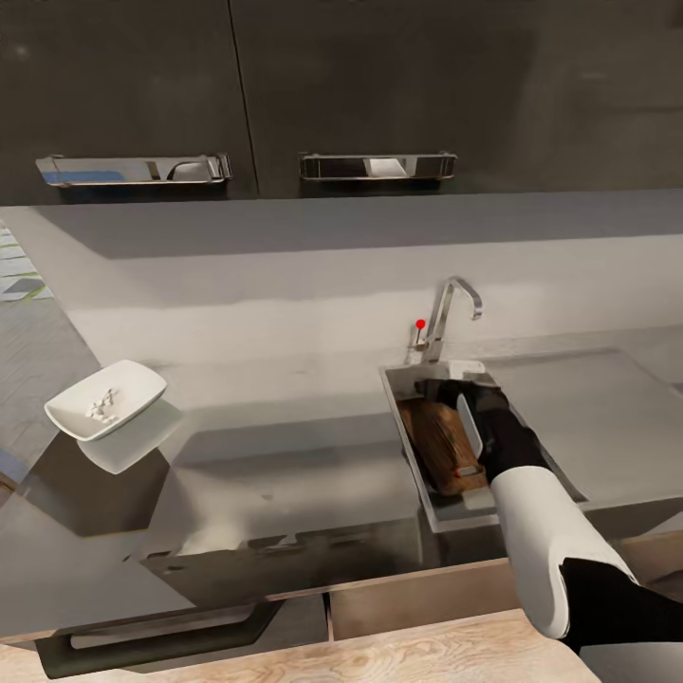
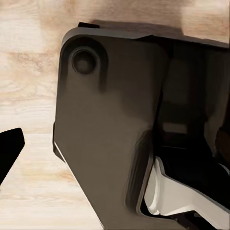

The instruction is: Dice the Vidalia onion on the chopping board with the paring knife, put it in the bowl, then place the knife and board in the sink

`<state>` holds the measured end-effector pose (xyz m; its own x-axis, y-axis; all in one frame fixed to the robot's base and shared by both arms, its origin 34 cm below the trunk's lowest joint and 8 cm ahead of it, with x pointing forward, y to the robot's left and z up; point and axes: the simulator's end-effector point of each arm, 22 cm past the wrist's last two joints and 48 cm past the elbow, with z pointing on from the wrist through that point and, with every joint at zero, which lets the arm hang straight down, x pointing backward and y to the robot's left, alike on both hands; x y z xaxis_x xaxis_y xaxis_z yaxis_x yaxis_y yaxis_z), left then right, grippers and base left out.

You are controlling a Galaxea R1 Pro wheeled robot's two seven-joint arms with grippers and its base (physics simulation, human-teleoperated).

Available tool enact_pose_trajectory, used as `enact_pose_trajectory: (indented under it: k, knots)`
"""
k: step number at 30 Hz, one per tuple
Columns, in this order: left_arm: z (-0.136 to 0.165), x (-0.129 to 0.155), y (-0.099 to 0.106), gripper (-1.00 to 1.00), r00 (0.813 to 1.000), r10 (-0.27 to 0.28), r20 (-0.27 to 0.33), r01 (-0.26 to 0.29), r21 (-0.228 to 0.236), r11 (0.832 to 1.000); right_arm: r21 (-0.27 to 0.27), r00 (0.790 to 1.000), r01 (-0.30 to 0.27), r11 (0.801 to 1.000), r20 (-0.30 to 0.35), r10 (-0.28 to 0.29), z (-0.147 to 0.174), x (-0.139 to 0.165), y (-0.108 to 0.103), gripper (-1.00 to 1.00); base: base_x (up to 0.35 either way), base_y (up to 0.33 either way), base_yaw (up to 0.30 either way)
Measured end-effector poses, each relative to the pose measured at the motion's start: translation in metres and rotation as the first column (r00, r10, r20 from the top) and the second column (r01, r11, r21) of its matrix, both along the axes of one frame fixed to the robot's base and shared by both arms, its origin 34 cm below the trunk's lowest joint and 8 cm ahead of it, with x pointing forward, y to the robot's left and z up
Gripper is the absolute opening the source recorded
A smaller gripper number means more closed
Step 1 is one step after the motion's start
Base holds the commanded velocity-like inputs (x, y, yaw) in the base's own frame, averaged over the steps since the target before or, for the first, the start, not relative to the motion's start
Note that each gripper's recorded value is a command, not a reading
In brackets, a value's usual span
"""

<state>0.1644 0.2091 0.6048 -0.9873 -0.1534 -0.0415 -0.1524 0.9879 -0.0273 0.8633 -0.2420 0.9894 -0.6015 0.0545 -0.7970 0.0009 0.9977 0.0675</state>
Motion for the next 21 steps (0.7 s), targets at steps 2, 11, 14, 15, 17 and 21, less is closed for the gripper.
enact_pose_trajectory:
  k: [2,11,14,15,17,21]
  knots:
    - [0.0,0.005,0.004,1.0,1.0,0.0,0.024,0.0,0.008,1.0,-0.006,1.0,-0.012,1.0,0.006,0.012,0.0,0.0,0.001,1.0,-0.09,0.0,0.0]
    - [0.0,0.009,0.018,1.0,0.999,-0.002,0.04,0.001,0.028,1.0,-0.008,1.0,-0.02,1.0,0.008,0.02,-0.001,0.0,0.003,1.0,-0.239,0.0,0.0]
    - [0.0,0.009,0.019,1.0,0.999,-0.001,0.041,0.0,0.029,1.0,-0.007,1.0,-0.022,1.0,0.007,0.022,-0.002,0.0,0.003,1.0,-0.296,0.0,0.0]
    - [0.0,0.009,0.019,1.0,0.999,-0.002,0.041,0.001,0.029,1.0,-0.006,1.0,-0.022,1.0,0.007,0.022,-0.002,0.0,0.004,1.0,-0.298,0.0,0.0]
    - [0.0,0.009,0.019,1.0,0.999,-0.002,0.041,0.0,0.029,1.0,-0.006,1.0,-0.022,1.0,0.007,0.023,-0.002,0.0,0.004,1.0,-0.298,0.0,0.0]
    - [0.0,0.009,0.019,1.0,0.999,-0.002,0.041,0.001,0.029,1.0,-0.006,1.0,-0.023,1.0,0.008,0.023,-0.002,0.0,0.004,1.0,-0.298,0.0,0.0]
